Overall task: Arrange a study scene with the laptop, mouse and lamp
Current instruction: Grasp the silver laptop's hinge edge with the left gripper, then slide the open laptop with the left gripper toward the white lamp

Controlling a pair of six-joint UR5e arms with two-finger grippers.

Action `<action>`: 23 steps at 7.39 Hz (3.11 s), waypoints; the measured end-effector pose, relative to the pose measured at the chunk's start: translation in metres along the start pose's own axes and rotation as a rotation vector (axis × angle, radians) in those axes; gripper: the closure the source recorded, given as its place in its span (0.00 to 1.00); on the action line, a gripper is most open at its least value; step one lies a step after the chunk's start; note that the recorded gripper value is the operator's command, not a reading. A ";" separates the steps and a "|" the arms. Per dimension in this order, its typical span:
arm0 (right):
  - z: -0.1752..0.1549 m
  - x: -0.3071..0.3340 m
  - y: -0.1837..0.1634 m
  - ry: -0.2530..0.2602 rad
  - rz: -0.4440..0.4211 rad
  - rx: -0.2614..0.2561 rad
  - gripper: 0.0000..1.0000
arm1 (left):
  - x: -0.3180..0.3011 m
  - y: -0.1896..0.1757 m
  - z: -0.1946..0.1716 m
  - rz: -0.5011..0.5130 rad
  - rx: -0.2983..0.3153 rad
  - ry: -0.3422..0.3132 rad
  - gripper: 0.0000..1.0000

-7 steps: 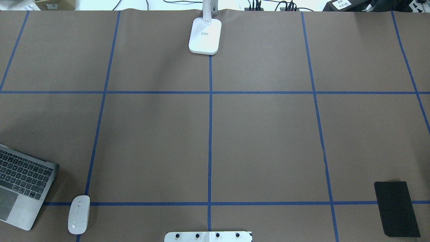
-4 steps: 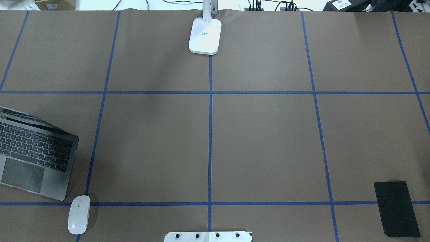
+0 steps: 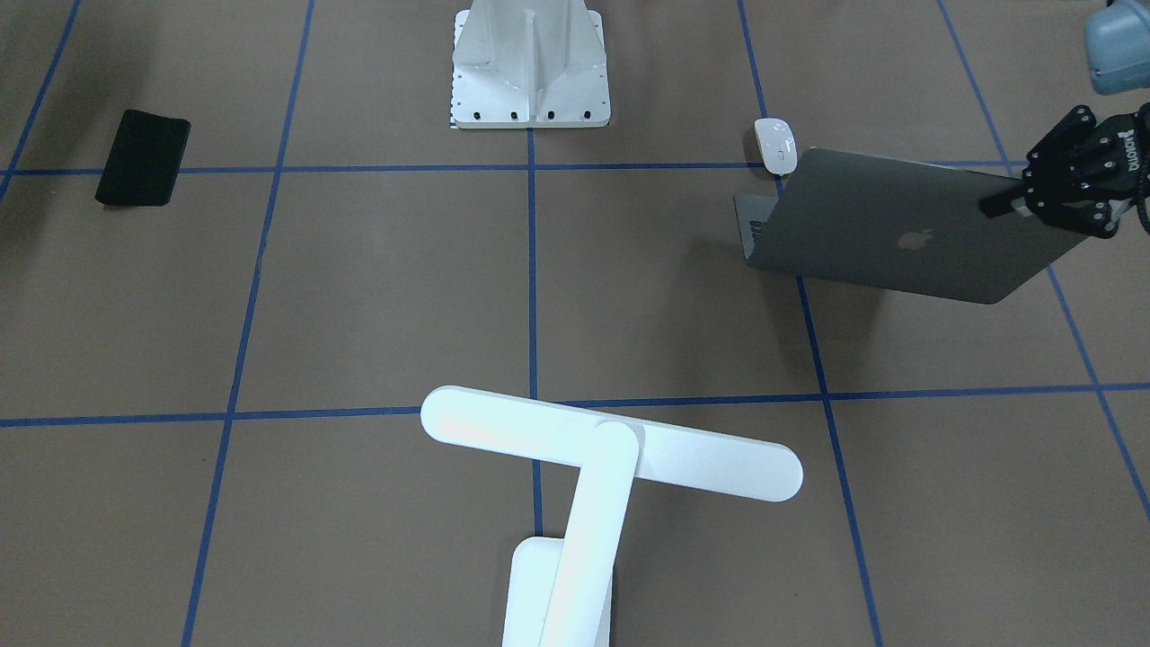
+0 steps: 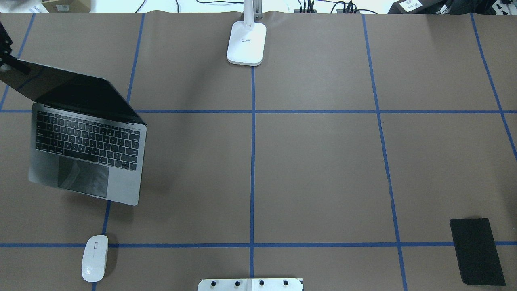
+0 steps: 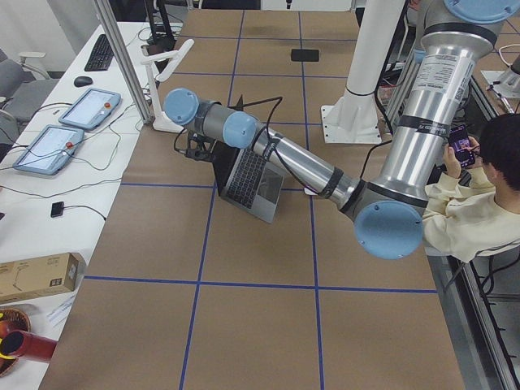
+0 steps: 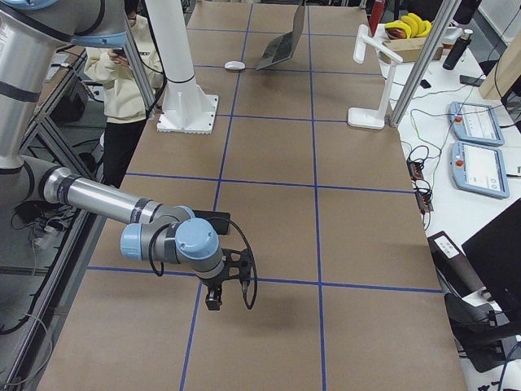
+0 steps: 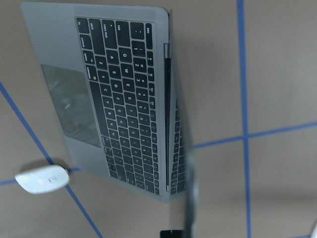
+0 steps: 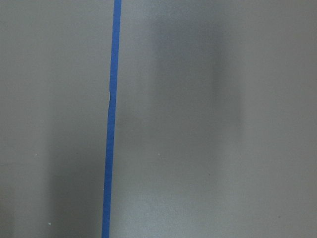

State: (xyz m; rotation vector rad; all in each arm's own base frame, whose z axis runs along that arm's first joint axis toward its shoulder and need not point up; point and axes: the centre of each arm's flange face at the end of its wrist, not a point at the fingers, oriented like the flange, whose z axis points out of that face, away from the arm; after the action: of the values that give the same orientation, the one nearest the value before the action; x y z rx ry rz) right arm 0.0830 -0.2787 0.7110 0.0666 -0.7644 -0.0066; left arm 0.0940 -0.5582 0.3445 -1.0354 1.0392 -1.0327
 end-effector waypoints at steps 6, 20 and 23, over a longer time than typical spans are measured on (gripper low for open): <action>0.000 0.000 0.019 -0.009 -0.002 -0.012 0.00 | 0.101 0.118 0.063 -0.119 0.003 -0.078 1.00; 0.006 0.002 0.028 -0.020 -0.003 -0.030 0.00 | 0.201 0.135 0.231 -0.075 0.100 0.223 1.00; 0.006 0.002 0.028 -0.023 -0.002 -0.032 0.00 | 0.193 0.143 0.251 -0.036 0.080 0.269 0.01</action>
State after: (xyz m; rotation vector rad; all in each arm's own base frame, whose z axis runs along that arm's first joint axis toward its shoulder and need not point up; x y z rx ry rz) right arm 0.0798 -0.2511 0.7186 0.0365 -0.7870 -0.0213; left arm 0.3956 -0.6797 0.2209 -0.8691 1.1885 -1.2572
